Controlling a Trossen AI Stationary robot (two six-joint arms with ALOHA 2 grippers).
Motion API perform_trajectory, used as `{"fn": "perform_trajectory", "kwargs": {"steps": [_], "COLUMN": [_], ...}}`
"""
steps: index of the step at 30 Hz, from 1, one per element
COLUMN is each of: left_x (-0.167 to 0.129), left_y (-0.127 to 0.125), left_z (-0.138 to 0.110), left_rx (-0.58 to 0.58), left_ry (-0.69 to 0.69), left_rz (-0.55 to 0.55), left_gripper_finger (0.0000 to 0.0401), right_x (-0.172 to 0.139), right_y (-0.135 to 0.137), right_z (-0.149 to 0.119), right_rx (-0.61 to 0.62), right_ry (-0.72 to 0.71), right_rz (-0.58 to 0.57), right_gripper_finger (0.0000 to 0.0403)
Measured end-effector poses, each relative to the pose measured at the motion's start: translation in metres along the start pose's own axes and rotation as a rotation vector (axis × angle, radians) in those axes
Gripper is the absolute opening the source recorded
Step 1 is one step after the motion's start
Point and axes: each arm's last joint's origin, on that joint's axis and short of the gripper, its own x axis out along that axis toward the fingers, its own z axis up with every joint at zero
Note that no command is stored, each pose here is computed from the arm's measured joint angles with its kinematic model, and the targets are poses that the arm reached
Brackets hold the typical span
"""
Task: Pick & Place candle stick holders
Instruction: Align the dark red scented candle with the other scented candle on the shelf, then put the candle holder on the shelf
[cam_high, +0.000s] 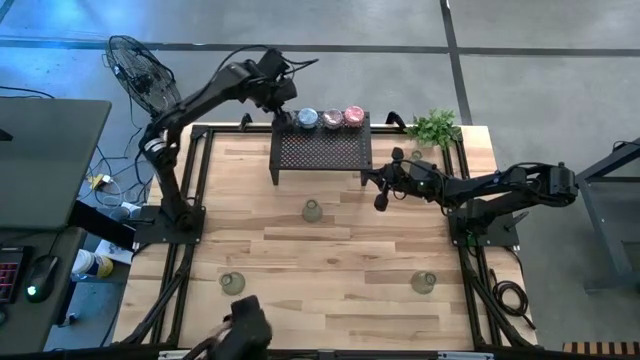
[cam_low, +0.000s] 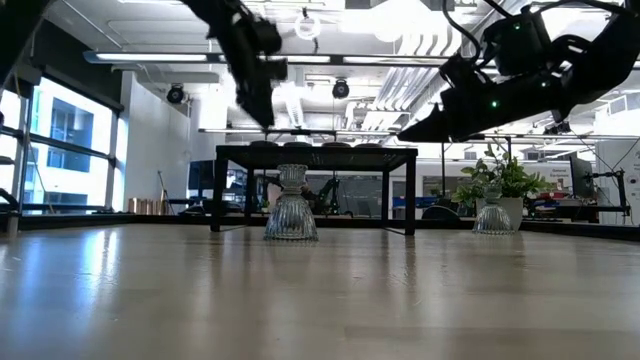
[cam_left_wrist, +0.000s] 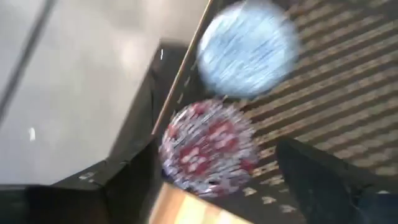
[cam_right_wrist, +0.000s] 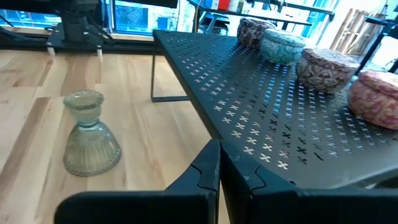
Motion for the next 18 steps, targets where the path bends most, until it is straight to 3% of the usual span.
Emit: {"fn": "perform_trajectory", "kwargs": {"steps": [6, 13, 15, 18], "left_x": [-0.048, -0.061, -0.051, -0.037], "left_y": [-0.016, -0.050, -0.060, -0.075], "left_z": [-0.019, -0.074, -0.091, -0.108], "left_rx": [0.064, 0.128, 0.100, 0.062], "left_ry": [-0.215, -0.539, -0.576, -0.562], "left_rz": [-0.032, -0.070, -0.107, -0.171], "left_gripper_finger": [0.0178, 0.0031, 0.0009, 0.0012], "right_x": [0.001, 0.001, 0.001, 0.003], "right_y": [-0.009, -0.017, -0.019, -0.020], "right_z": [-0.002, -0.005, -0.003, 0.001], "right_rx": [0.004, 0.019, 0.020, 0.031], "right_ry": [0.012, 0.030, 0.019, 0.032], "right_rz": [-0.038, -0.072, -0.067, -0.041], "right_gripper_finger": [0.0000, 0.0000, 0.0000, 0.0000]}}
